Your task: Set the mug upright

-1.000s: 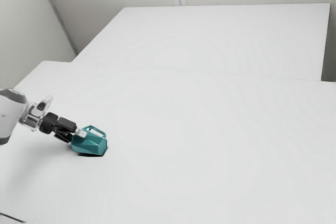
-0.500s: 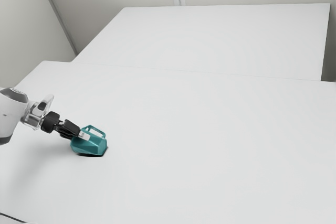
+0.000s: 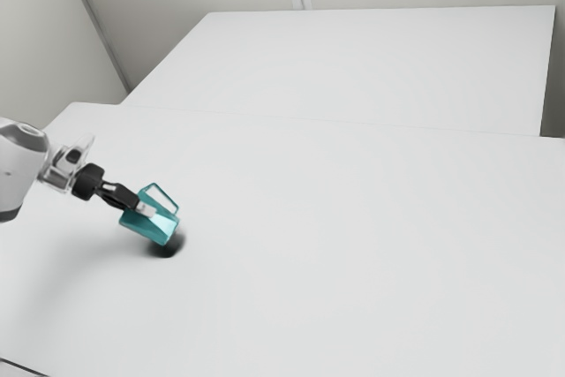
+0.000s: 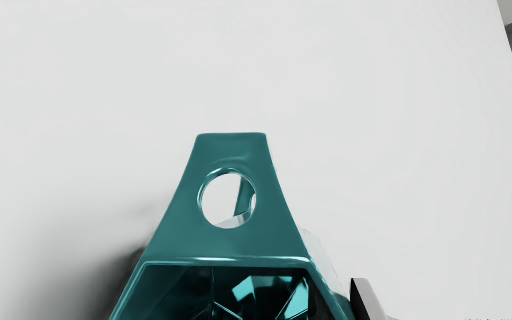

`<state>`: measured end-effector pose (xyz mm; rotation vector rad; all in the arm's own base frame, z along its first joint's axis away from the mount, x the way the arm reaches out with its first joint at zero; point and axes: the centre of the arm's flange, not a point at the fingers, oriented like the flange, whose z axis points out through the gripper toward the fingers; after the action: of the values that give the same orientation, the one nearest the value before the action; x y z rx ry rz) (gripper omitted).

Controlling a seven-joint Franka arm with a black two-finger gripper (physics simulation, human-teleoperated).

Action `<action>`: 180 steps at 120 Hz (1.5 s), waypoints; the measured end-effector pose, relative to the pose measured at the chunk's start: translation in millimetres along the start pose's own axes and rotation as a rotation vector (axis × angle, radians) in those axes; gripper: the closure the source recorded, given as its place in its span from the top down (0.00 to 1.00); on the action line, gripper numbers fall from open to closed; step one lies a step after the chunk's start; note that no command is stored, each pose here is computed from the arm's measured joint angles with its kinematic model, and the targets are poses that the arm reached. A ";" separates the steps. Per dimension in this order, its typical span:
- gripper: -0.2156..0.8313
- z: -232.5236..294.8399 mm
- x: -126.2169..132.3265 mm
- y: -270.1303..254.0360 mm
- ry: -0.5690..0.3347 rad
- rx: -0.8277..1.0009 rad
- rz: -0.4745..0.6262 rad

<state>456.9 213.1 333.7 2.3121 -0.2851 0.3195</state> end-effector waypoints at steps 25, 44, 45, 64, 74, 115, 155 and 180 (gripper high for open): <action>0.06 -6.7 28.9 42.2 -0.097 0.110 0.123; 0.06 -5.2 50.4 64.6 -0.197 0.222 0.194; 0.06 -4.7 51.4 65.5 -0.202 0.227 0.196; 0.06 12.0 69.4 82.6 -0.284 0.324 0.245; 0.06 21.0 79.3 100.0 -0.310 0.371 0.278; 0.06 44.6 76.6 148.5 -0.388 0.524 0.289; 0.06 68.7 63.7 149.3 -0.367 0.638 0.238; 0.06 85.6 57.2 147.9 -0.334 0.695 0.215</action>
<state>478.7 44.5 393.3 3.0314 -0.6790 0.1431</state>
